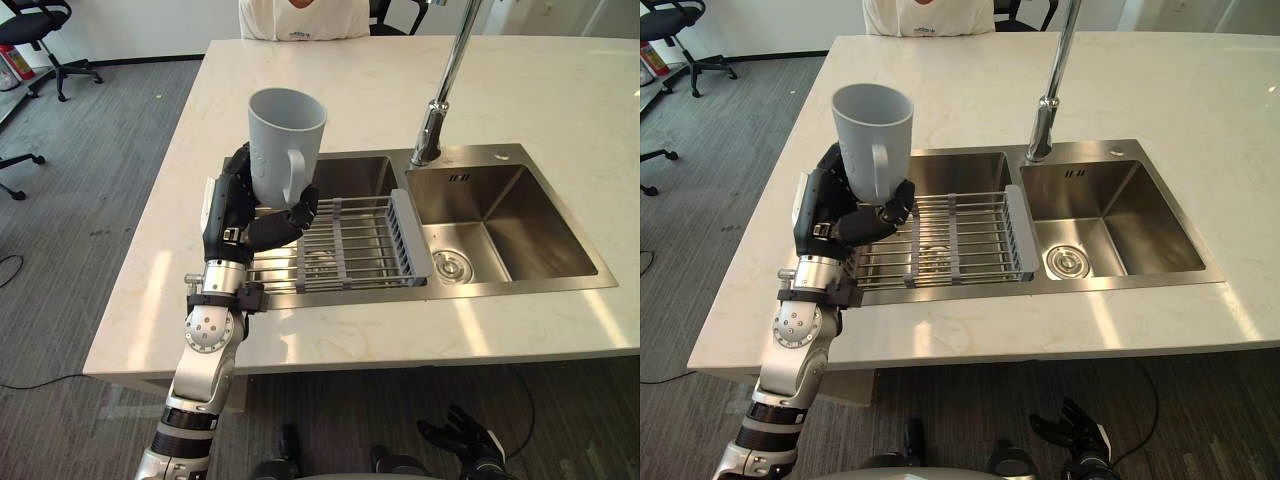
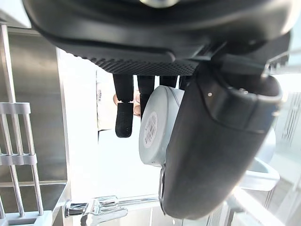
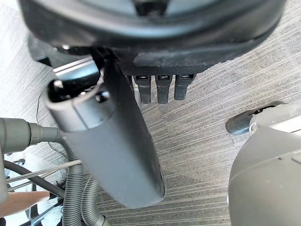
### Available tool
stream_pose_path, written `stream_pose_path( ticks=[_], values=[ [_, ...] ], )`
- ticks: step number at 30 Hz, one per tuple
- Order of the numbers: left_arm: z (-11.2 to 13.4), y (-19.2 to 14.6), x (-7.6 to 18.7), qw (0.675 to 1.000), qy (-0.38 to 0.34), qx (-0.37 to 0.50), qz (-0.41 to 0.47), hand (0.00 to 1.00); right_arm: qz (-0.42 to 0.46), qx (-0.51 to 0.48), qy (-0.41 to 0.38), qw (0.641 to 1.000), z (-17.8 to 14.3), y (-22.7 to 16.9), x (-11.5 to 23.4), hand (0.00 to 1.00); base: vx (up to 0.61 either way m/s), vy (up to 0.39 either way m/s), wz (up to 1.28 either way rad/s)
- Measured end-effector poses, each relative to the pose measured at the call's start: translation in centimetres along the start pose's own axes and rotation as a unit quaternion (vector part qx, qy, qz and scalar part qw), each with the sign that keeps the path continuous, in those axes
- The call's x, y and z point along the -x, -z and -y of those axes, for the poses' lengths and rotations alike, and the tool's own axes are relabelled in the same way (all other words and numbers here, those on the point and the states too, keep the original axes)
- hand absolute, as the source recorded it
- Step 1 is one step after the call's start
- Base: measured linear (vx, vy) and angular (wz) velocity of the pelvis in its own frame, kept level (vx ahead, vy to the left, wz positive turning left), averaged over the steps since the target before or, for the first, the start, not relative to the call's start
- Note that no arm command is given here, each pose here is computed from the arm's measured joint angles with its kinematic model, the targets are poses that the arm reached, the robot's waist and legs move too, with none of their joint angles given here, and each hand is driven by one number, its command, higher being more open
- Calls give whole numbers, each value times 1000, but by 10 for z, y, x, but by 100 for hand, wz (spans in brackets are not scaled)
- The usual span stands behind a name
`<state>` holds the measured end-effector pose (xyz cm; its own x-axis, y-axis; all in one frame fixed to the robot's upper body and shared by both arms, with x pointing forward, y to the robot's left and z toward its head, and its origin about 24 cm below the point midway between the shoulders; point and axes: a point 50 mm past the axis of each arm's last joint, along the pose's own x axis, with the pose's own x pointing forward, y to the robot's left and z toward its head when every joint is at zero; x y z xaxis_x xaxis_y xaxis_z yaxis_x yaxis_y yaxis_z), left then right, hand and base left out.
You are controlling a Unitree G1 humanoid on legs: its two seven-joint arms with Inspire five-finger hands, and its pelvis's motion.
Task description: Walk over to the sink, pick up the cup, carry it to the dishwasher, place the cup inside the dishwasher, then close the dishwasher door
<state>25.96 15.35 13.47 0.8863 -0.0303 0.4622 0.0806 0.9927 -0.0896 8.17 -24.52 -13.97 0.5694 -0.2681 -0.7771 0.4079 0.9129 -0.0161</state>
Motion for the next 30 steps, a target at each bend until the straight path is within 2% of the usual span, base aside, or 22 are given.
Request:
stream_pose_path(
  ticks=[6, 13, 17, 20, 23, 30],
  values=[
    [2, -4, 16, 1000, -7, 16, -2, 30, 2, -8, 1, 1000, -5, -1, -1, 90, -3, 1, -12],
    [21, -4, 19, 998, 7, 62, 0, 30, 9, -20, 1, 1000, -20, -4, -4, 90, -44, -9, -4],
    [14, 0, 30, 998, -21, 64, -14, 30, 11, -14, -10, 1000, -29, -5, -5, 90, -67, -107, 6],
    [16, -6, 30, 997, -27, 74, -2, 30, 52, -4, -31, 998, -43, -31, -12, 90, -209, -147, 28],
    [25, 0, 37, 995, -21, 97, -22, 30, 51, -3, -21, 998, -37, -26, -10, 90, -271, -177, 71],
    [48, -11, 33, 991, 41, 125, 7, 30, 37, 4, 33, 999, -7, -15, -3, 90, -243, -18, 78]
  ],
)
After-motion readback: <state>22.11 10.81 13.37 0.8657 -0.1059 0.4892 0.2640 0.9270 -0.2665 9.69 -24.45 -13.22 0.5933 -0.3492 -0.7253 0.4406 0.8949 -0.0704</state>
